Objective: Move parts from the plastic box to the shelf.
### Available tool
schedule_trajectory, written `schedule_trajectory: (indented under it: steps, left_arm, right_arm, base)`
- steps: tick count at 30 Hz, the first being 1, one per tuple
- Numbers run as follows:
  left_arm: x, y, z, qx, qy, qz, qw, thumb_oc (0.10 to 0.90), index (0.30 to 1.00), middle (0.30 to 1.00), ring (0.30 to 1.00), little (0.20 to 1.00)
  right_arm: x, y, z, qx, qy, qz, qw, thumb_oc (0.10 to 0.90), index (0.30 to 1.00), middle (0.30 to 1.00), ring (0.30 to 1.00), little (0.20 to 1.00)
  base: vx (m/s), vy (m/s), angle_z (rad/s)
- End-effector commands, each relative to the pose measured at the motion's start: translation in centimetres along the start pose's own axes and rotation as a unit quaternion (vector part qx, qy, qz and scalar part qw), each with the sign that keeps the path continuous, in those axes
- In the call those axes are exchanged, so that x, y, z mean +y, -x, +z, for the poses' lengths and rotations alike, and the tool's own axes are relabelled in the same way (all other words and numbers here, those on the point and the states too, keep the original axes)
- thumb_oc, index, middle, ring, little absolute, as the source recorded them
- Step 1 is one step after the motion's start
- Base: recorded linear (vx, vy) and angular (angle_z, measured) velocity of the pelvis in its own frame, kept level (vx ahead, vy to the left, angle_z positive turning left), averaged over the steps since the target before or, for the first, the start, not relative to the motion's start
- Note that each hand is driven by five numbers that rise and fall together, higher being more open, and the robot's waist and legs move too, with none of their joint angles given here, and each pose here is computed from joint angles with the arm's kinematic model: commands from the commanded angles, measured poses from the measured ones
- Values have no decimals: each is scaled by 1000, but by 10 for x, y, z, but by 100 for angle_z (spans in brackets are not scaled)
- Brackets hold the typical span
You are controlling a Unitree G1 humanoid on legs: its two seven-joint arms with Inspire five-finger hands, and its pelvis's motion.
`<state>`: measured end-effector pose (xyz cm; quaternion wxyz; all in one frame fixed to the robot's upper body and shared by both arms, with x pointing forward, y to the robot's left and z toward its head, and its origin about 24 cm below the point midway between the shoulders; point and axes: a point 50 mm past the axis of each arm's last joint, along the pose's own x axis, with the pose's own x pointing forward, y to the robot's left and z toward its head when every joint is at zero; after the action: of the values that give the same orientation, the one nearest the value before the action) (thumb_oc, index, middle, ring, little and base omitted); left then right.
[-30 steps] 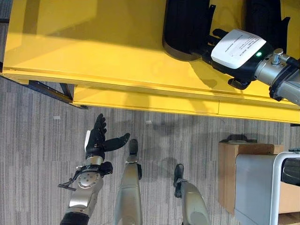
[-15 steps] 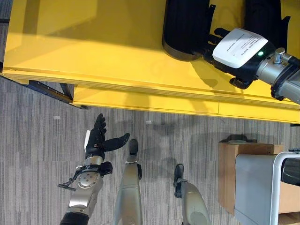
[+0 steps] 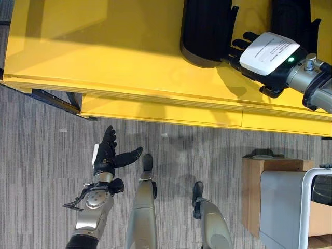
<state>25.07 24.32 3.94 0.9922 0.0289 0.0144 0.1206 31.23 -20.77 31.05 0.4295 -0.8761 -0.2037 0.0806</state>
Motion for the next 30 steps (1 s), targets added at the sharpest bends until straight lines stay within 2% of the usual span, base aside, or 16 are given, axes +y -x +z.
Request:
schedule_trajectory:
  steps: [1, 30]
  left_arm:
    - [5, 9, 21, -64, -18, -9, 998, 900, 1000, 1000, 1000, 1000]
    - [8, 8, 23, -67, -21, -2, 998, 900, 1000, 1000, 1000, 1000]
  right_arm:
    - [-26, 9, -29, 70, 26, -50, 996, 900, 1000, 1000, 1000, 1000]
    - [-31, 10, -31, 78, 35, -52, 995, 900, 1000, 1000, 1000, 1000]
  base:
    - [0, 0, 0]
    - [0, 0, 0]
